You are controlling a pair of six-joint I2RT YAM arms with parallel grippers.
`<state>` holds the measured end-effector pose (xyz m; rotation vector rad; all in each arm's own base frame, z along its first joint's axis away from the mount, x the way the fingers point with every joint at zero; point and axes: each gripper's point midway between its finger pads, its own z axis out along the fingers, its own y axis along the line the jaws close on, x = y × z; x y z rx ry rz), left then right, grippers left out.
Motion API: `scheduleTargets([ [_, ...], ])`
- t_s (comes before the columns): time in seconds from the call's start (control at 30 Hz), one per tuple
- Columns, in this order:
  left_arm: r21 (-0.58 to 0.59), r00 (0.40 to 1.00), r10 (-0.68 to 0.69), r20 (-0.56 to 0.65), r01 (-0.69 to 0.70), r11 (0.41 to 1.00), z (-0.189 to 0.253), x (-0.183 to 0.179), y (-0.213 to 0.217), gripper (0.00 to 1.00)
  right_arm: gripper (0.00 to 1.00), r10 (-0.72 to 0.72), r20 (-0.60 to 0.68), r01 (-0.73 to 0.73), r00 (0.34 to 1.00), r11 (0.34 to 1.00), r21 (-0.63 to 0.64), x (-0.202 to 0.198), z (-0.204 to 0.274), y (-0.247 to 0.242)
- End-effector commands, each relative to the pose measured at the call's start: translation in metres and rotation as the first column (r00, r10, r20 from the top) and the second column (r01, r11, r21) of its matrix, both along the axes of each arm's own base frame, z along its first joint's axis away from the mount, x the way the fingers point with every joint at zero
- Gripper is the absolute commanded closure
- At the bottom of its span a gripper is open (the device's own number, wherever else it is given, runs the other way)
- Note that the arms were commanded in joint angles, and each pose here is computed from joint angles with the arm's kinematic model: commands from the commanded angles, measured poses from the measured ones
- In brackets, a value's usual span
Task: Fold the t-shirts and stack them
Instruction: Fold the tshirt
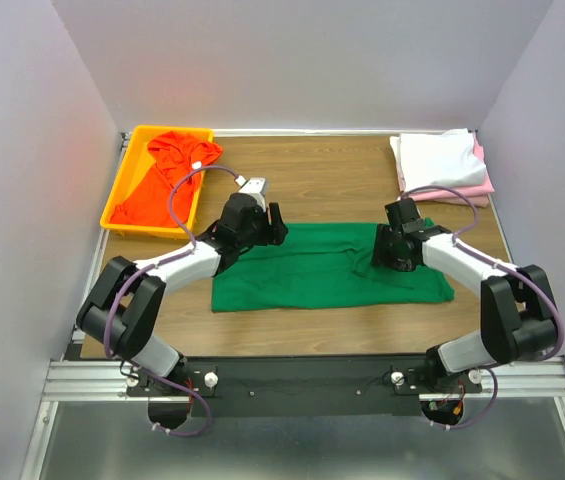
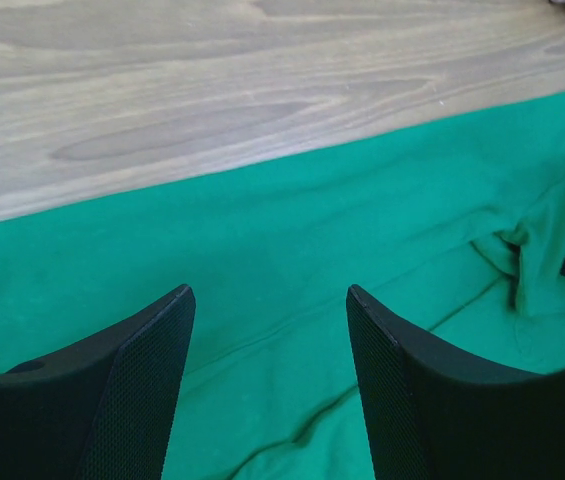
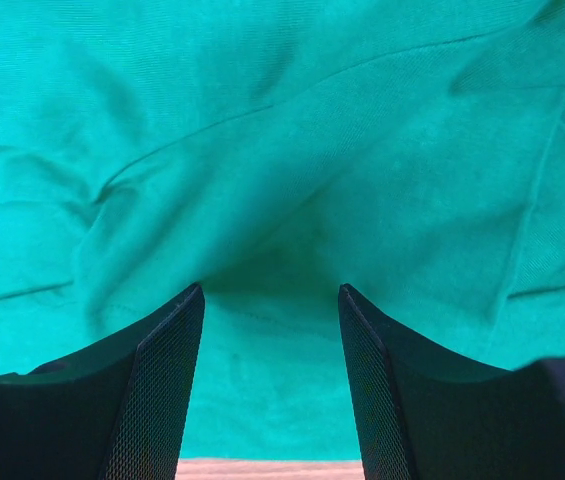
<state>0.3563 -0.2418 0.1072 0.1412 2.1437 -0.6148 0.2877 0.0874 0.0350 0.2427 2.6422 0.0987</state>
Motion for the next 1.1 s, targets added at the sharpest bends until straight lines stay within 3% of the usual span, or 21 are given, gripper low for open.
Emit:
scheduleTargets([
  [0.0, -0.066, 0.999, -0.041, -0.004, 0.041, 0.997, -0.009, -0.008, -0.015, 0.3, 0.37, -0.017, 0.024, 0.017, 1.0, 1.0, 0.015, 0.014, 0.001, 0.005],
  [0.13, -0.07, 0.996, -0.042, -0.077, 0.037, 0.997, -0.043, -0.022, -0.012, 0.3, 0.37, -0.01, 0.016, 0.009, 1.0, 1.0, 0.024, 0.013, -0.003, 0.008],
  [0.47, -0.009, 0.987, 0.045, -0.157, -0.047, 0.999, -0.081, -0.023, 0.021, 0.3, 0.38, 0.032, -0.04, -0.029, 0.999, 0.995, 0.093, 0.004, -0.026, 0.022],
  [0.87, 0.058, 0.979, 0.168, -0.116, -0.162, 0.985, -0.067, 0.001, 0.067, 0.3, 0.38, 0.112, -0.045, -0.103, 0.993, 0.981, 0.164, 0.0, -0.033, 0.056],
  [1.07, 0.096, 0.975, 0.207, -0.08, -0.199, 0.975, -0.053, 0.013, 0.076, 0.3, 0.37, 0.094, 0.049, -0.1, 0.994, 0.983, 0.151, 0.012, -0.001, 0.053],
])
